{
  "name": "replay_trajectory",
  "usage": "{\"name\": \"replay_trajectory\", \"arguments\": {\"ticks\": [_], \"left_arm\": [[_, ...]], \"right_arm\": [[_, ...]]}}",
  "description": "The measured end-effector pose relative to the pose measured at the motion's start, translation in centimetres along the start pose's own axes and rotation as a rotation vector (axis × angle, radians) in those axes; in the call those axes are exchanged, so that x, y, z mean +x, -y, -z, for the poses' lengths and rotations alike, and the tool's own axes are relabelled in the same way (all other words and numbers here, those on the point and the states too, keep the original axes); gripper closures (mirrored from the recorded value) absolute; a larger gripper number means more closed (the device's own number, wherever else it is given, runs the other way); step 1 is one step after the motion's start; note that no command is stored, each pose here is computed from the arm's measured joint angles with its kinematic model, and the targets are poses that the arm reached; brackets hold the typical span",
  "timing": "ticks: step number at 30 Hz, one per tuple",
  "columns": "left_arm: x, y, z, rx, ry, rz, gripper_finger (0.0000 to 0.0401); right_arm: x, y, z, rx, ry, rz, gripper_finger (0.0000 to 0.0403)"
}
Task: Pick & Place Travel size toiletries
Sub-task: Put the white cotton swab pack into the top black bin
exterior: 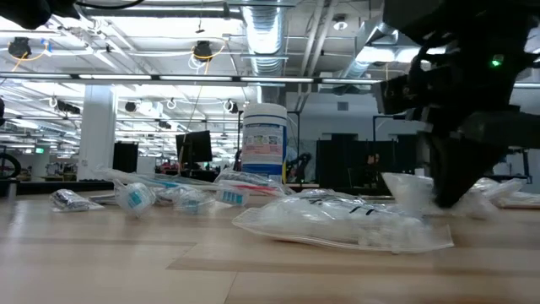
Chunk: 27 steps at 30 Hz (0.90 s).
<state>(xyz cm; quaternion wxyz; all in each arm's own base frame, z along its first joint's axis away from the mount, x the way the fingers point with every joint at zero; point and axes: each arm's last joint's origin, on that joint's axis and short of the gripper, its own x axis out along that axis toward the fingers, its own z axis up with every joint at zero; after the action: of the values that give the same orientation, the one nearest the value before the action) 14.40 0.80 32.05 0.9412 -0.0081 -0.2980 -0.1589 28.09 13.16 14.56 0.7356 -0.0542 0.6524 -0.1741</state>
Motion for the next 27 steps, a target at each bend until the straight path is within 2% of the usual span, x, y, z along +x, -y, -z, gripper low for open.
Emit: {"name": "replay_trajectory", "arguments": {"ticks": [3, 6, 10, 14, 18, 24, 27], "left_arm": [[0.0, 0.0, -0.1, 0.014, 0.007, 0.001, 0.0301], [0.0, 0.1, -0.3, 0.024, 0.027, 0.005, 0.0301], [0.0, 0.1, -0.3, 0.024, 0.031, 0.006, 0.0301], [0.0, 0.1, -0.4, 0.025, 0.033, 0.006, 0.0301], [-0.1, 0.1, -0.5, 0.027, 0.035, 0.021, 0.0301], [-0.1, 0.2, -0.5, 0.0, 0.035, 0.039, 0.0301], [-0.1, 0.2, -0.6, 0.001, 0.038, 0.04, 0.0301]], "right_arm": [[-2.9, 1.7, -0.7, 0.079, -0.036, 0.03, 0.0398], [-6.9, 3.4, -1.0, 0.21, -0.014, 0.013, 0.0398], [-12.9, 6.4, -0.4, 0.54, 0.084, -0.118, 0.0401], [-16.2, 7.9, 1.8, 0.858, 0.145, -0.236, 0.0402], [-17.0, 5.9, 4.4, 0.978, 0.099, -0.274, 0.0402], [-16.4, 0.7, 8.8, 1.035, -0.2, -0.117, 0.0402], [-17.0, -1.2, 10.5, 1.046, -0.246, -0.091, 0.0403]]}}
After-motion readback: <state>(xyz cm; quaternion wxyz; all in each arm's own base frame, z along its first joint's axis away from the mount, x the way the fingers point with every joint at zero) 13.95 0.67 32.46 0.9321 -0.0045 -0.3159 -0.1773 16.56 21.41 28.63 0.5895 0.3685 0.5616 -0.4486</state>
